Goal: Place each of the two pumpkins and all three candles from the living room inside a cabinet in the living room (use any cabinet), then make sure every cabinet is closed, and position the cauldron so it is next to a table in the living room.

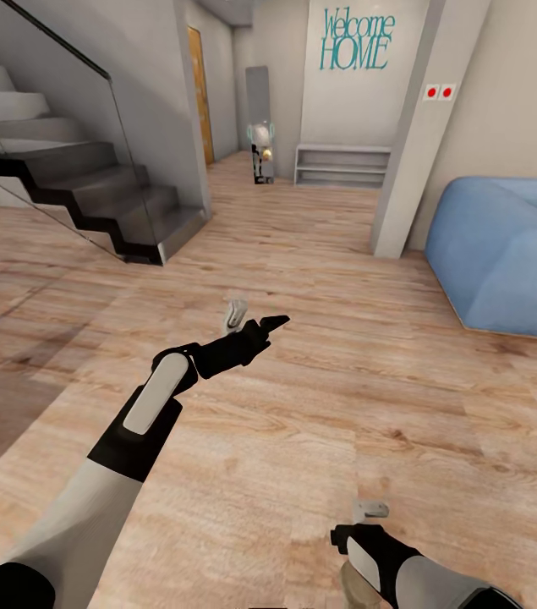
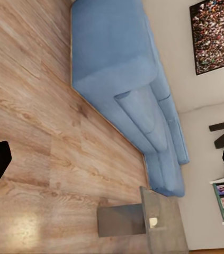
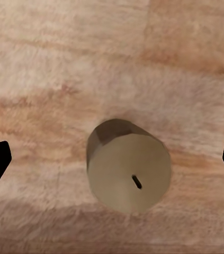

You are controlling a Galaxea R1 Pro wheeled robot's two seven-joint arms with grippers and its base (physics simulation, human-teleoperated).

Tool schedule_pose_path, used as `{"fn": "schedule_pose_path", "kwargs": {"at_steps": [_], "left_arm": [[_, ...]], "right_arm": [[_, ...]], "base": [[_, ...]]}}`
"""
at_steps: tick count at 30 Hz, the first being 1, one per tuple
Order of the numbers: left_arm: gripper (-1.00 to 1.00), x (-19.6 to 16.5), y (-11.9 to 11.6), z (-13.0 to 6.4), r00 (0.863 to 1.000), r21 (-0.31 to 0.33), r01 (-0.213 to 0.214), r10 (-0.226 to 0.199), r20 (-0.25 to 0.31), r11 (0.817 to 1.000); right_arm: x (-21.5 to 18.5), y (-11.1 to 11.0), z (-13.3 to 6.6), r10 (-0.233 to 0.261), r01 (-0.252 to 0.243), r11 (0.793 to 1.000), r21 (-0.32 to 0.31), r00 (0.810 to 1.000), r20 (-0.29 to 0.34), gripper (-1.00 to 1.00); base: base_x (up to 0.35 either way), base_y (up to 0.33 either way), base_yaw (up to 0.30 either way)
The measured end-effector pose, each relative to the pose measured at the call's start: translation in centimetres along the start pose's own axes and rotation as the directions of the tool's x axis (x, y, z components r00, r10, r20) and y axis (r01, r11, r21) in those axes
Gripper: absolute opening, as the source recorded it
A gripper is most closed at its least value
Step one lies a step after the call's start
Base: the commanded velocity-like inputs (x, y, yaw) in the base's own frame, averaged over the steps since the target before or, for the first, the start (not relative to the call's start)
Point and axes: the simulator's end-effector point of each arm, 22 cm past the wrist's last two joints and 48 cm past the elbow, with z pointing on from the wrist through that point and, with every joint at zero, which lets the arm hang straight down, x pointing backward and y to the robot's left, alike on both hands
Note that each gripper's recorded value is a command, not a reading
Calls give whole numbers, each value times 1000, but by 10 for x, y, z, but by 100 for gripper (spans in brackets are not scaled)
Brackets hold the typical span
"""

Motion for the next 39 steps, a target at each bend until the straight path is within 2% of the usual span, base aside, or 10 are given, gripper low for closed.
{"fn": "schedule_pose_path", "kwargs": {"at_steps": [27,32,39], "left_arm": [[100,34,52,2,1000,0,0,0,2,1000],[100,40,62,2,1000,0,0,0,1,1000],[100,45,80,8,1000,-15,21,-21,-9,1000]], "right_arm": [[31,-9,55,10,-10,999,32,1000,-1,100],[37,-20,64,12,-11,996,93,1000,-1,100],[50,-23,73,8,-5,994,111,1000,-29,100]], "base": [[0,0,0],[0,0,0],[0,0,0]]}}
